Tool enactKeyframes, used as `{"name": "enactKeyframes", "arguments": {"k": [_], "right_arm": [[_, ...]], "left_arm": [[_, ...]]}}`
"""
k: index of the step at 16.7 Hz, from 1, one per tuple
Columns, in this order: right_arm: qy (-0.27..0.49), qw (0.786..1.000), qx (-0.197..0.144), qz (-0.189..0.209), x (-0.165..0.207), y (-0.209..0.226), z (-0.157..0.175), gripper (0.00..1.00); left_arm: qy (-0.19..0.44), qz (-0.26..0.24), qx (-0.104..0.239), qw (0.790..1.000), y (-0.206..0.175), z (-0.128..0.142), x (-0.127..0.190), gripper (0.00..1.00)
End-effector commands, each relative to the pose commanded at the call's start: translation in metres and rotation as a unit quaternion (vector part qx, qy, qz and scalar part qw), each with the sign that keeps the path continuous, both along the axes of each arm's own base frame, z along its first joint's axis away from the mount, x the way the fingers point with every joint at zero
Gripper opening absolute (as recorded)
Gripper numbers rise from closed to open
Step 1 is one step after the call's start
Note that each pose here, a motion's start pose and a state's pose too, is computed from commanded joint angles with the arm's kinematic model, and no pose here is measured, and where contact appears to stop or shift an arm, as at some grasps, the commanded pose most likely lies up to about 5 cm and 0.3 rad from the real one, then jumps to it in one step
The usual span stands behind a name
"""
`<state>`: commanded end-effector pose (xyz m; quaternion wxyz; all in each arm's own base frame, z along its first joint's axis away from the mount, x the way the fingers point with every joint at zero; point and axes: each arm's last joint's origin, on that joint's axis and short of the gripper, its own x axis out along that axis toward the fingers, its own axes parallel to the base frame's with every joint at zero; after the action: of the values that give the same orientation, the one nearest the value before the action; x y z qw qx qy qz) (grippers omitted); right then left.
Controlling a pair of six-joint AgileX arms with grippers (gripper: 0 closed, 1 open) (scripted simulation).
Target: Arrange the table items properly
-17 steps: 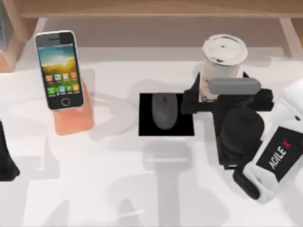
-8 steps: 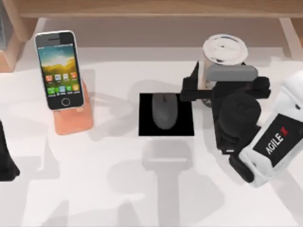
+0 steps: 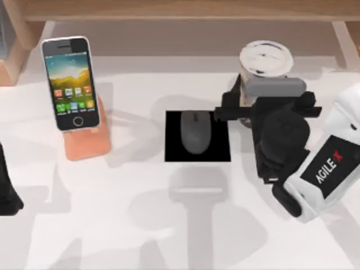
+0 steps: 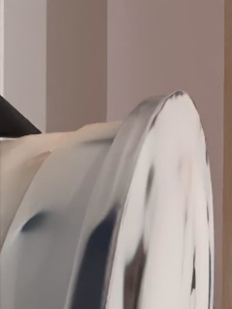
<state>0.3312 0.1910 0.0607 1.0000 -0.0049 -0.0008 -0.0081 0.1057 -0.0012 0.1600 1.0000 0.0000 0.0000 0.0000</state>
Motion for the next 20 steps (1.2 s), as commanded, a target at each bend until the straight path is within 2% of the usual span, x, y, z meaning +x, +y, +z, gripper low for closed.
{"name": "enactKeyframes", "arguments": {"k": [7,20], "right_arm": [[0.000,1.000,0.000,0.000,0.0000,0.0000,0.0000,0.02],[0.000,1.000,0.001,0.001,-0.0005,0.0004,0.0090,0.00]], "left_arm": [[0.000,0.000,0.000,1.000,0.0000,0.0000,0.0000,1.00],[0.000,0.000,0.000,1.000,0.0000,0.0000,0.0000,1.00]]}}
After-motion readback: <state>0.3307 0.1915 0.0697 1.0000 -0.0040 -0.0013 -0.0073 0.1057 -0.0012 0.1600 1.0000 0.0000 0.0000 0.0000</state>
